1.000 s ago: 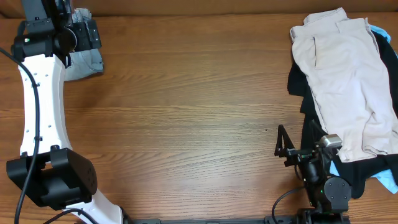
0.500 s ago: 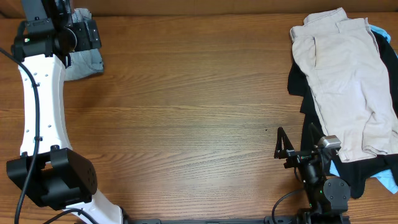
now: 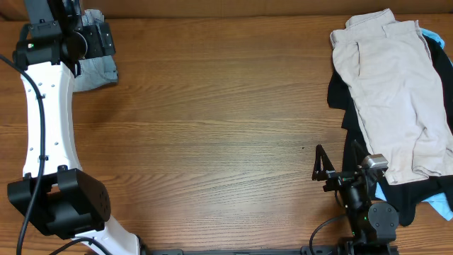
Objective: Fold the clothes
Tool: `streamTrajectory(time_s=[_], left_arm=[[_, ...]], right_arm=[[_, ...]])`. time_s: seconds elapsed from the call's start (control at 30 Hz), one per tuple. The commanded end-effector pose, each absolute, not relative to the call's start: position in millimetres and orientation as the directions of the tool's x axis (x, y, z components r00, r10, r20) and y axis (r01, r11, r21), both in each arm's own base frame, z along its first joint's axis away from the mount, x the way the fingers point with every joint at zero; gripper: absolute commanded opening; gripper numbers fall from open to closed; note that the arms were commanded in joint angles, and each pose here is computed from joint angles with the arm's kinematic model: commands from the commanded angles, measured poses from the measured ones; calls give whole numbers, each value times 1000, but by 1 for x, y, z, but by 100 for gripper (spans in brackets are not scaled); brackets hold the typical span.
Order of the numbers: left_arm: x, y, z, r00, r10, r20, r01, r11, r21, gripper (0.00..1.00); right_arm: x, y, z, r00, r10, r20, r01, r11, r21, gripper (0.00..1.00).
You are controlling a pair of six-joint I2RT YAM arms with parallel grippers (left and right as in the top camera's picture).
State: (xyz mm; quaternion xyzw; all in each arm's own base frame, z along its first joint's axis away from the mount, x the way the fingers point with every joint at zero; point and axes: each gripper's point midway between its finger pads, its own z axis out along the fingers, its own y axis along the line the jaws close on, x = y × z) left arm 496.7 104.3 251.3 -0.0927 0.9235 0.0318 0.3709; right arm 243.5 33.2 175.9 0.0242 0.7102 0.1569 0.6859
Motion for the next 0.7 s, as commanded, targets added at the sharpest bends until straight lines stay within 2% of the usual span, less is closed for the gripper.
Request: streamTrajectory(time_s=[0.0,0.2,0.47,0.67], left_arm=[[489,99,280,-665,-145,-733,-192,981,-20,100],[461,93,347,-555,-121,-823,-188,982,-18,100],[388,76,443,-354,-77,-932,-181,983,-13,100],[331,70,476,-255,-27,-967,-204,979,27,100]], right_arm=[[244,32,174,-54,257,-965,-173,949,262,100],[244,32,174,-53,257,-965,-173,949,262,100],[244,32,174,-53,257,-965,-173,949,262,100],[244,32,174,-53,257,-965,-173,949,262,100]])
